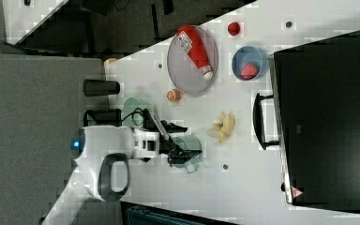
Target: Pick banana from table and place on oven.
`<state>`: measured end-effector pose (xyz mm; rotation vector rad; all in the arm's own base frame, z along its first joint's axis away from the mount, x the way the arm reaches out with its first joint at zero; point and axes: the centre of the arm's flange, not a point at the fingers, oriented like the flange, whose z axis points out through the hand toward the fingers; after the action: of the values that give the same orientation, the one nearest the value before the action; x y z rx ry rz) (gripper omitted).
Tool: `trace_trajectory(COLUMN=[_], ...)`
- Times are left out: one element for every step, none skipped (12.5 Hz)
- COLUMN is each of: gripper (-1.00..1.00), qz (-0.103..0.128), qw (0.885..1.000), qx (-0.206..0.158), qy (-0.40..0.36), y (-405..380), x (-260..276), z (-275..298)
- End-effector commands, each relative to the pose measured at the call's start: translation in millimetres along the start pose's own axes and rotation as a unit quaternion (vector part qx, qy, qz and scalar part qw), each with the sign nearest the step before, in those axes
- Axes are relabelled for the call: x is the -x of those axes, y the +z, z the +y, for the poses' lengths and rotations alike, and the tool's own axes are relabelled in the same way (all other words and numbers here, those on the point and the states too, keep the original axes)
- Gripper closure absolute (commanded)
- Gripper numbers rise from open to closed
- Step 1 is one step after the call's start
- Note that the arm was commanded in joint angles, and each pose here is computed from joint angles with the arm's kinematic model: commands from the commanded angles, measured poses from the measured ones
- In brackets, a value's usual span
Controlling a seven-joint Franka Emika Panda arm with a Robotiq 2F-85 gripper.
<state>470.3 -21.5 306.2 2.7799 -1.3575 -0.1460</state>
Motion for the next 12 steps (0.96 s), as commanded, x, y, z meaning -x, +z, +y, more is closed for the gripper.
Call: trace_trajectory(gripper=[-1.00,-1.00,-1.00,-1.00,-1.00,-1.00,-1.00,-1.00,-1.00,-1.00,-1.00,-0.92], qz=[0.026,0.024,0.024,0.024,0.026,0.028,0.029,0.032,0.032,0.032,0.029,0.027], qw=[0.999,1.000,1.000,0.999,0.999,0.999,0.999,0.999,0.999,0.999,0.999,0.999], qx=[-0.024,-0.021,-0.021,-0.022,-0.024,-0.027,-0.028,-0.032,-0.032,-0.032,-0.030,-0.027], qy=[0.001,0.001,0.002,0.002,0.001,0.001,0.001,0.001,0.001,0.001,0.001,0.001], y=[7.0,27.0,45.8,63.4,79.2,93.2,105.9,115.7,124.8,132.3,139.3,144.4], x=[-8.4,-9.2,-9.9,-9.7,-9.0,-8.2,-7.0,-6.4,-5.8,-5.6,-4.8,-3.9], z=[-15.4,-16.5,-17.2,-17.0,-16.3,-15.6,-14.4,-13.8,-13.0,-12.9,-12.1,-11.5])
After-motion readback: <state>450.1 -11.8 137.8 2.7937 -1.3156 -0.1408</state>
